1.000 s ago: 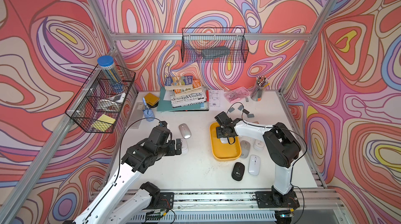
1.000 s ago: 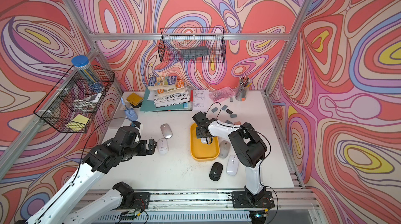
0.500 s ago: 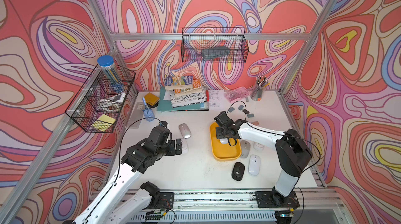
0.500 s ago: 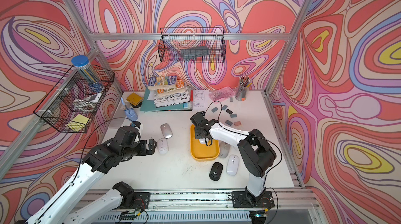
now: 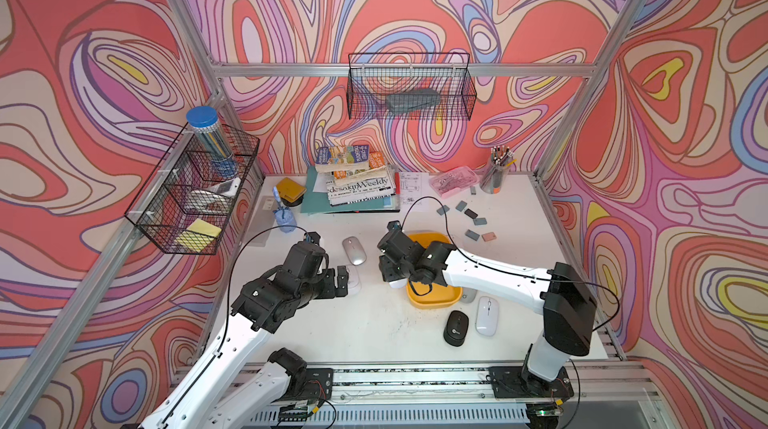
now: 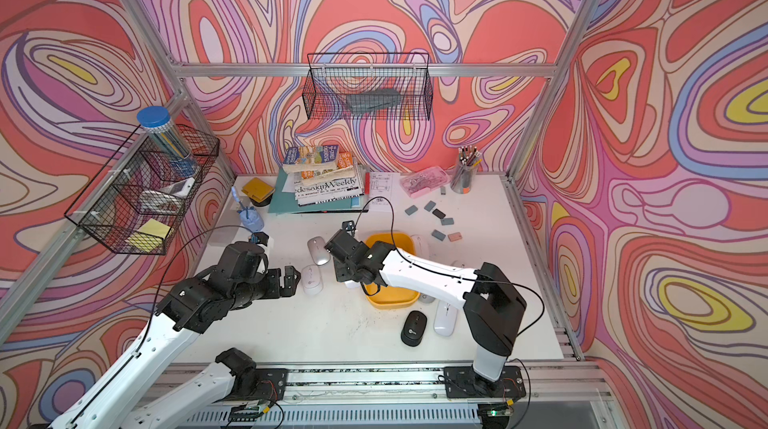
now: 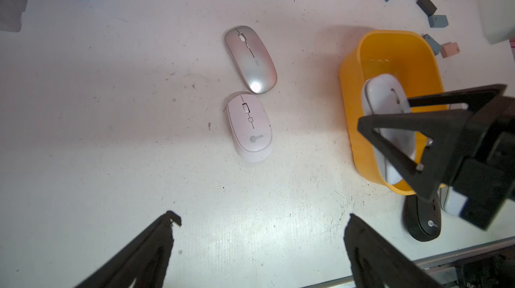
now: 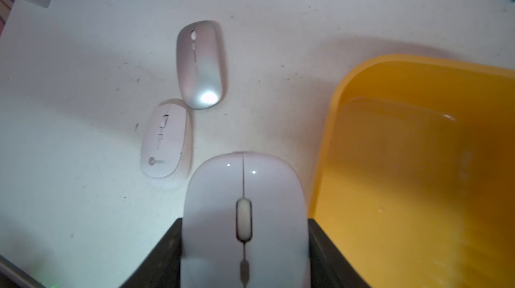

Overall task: Take out the mouse from the storage box
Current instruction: Place the mouse at the center of the board.

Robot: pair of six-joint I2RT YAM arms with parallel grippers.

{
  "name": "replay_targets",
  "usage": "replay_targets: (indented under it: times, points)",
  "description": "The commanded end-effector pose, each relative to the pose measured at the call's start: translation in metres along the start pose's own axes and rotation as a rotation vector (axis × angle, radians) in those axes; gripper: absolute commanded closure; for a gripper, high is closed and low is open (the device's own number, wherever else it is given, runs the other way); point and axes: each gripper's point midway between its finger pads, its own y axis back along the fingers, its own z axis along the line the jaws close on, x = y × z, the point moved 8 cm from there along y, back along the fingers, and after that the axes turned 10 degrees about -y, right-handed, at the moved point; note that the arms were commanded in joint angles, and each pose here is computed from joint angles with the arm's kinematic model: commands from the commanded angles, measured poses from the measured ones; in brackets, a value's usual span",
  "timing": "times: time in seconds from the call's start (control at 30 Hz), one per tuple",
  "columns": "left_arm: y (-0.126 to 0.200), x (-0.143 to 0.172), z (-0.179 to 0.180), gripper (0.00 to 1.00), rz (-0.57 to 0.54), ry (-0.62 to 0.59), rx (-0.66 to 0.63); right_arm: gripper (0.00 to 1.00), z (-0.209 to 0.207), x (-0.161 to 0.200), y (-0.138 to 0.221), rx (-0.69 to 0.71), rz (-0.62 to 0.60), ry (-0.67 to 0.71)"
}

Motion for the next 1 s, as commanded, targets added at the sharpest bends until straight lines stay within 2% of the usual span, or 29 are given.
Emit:
replay_targets:
  times: [0.0, 0.17, 0.37, 0.53, 0.8, 0.97]
  points:
    - [0.0, 0.004, 0.001, 0.01, 0.004, -0.007, -0.003, 0.47, 0.015, 0.02, -0.023, 0.01, 0.054, -0.016]
    - [0.0, 0.003, 0.0, 0.01, 0.005, -0.011, 0.007, 0.47, 0.021, 0.046, -0.058, 0.069, 0.112, -0.032]
    - [0.001, 0.004, 0.001, 0.01, -0.001, -0.007, 0.01, 0.48, 0.013, 0.062, -0.082, 0.14, 0.128, -0.061]
    - [0.0, 0.004, 0.0, 0.01, 0.007, -0.01, 0.014, 0.41, 0.004, 0.073, -0.094, 0.19, 0.153, -0.069]
    - [-0.001, 0.003, 0.003, 0.01, 0.007, -0.004, -0.025, 0.22, 0.005, 0.072, -0.087, 0.208, 0.148, -0.035]
    - [0.003, 0.0, 0.005, 0.01, -0.023, 0.001, -0.042, 0.21, 0.022, 0.06, -0.056, 0.127, 0.081, -0.001]
